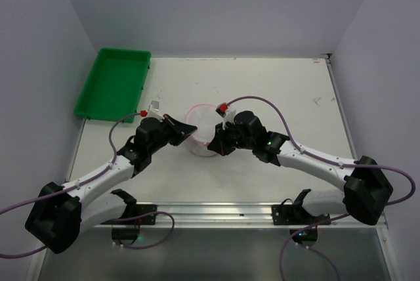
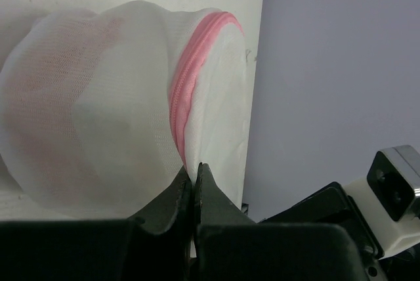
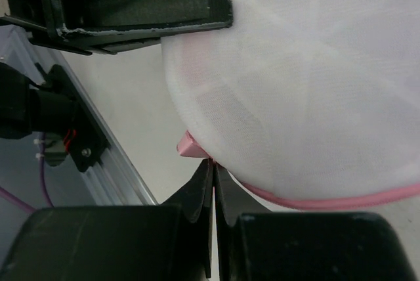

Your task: Unzip the laundry bag and remove the bra

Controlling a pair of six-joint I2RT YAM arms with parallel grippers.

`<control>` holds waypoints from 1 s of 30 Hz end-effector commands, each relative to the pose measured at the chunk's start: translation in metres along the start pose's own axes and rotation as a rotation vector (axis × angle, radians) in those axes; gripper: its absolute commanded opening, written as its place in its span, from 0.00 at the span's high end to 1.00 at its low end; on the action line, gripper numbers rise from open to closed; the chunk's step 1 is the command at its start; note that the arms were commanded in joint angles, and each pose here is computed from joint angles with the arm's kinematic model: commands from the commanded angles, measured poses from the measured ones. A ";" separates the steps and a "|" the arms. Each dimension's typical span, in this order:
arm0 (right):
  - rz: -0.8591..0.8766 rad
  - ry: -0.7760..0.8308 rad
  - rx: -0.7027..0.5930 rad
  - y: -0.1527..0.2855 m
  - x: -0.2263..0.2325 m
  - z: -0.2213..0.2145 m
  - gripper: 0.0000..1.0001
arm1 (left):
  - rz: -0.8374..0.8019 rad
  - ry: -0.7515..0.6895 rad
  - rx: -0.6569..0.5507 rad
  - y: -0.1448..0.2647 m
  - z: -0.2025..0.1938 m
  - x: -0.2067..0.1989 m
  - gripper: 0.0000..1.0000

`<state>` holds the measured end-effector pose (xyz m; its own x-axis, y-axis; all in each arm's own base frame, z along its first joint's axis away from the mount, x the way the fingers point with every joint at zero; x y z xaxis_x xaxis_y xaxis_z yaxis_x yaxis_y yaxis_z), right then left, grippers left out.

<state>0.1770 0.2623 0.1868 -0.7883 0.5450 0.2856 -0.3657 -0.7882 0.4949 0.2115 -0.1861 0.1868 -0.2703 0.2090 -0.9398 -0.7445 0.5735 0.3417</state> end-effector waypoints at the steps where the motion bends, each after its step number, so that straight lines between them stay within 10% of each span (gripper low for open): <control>1: -0.141 0.093 -0.013 0.020 -0.011 0.005 1.00 | -0.017 -0.080 0.025 0.000 -0.002 -0.003 1.00; 22: -0.187 0.147 0.061 0.052 -0.019 -0.009 1.00 | 0.107 -0.506 0.236 -0.034 0.064 -0.029 1.00; 25: -0.089 0.117 0.052 0.038 -0.009 0.006 1.00 | 0.071 -0.471 0.223 -0.048 0.068 -0.037 0.65; 26: -0.075 0.103 0.048 0.034 -0.007 0.010 1.00 | 0.054 -0.427 0.212 -0.050 0.067 -0.042 0.34; 30: -0.021 0.058 -0.015 0.015 0.002 0.036 1.00 | 0.113 -0.334 0.113 -0.037 0.068 -0.042 0.00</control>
<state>0.1818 0.2392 0.1973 -0.7888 0.5932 0.1608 -0.4119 -0.7044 0.5781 0.2944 -0.1692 0.1957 -0.0782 0.5262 -0.8467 -0.5779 0.6682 0.4686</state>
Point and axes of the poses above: each gripper's point midway between its finger pads, its own y axis back along the fingers, its own x axis along the line the jaws close on, z = x × y, the point moved 8 cm from there along y, back along the fingers, and after that the axes turned 15 degrees about y, right-handed, at the moved point
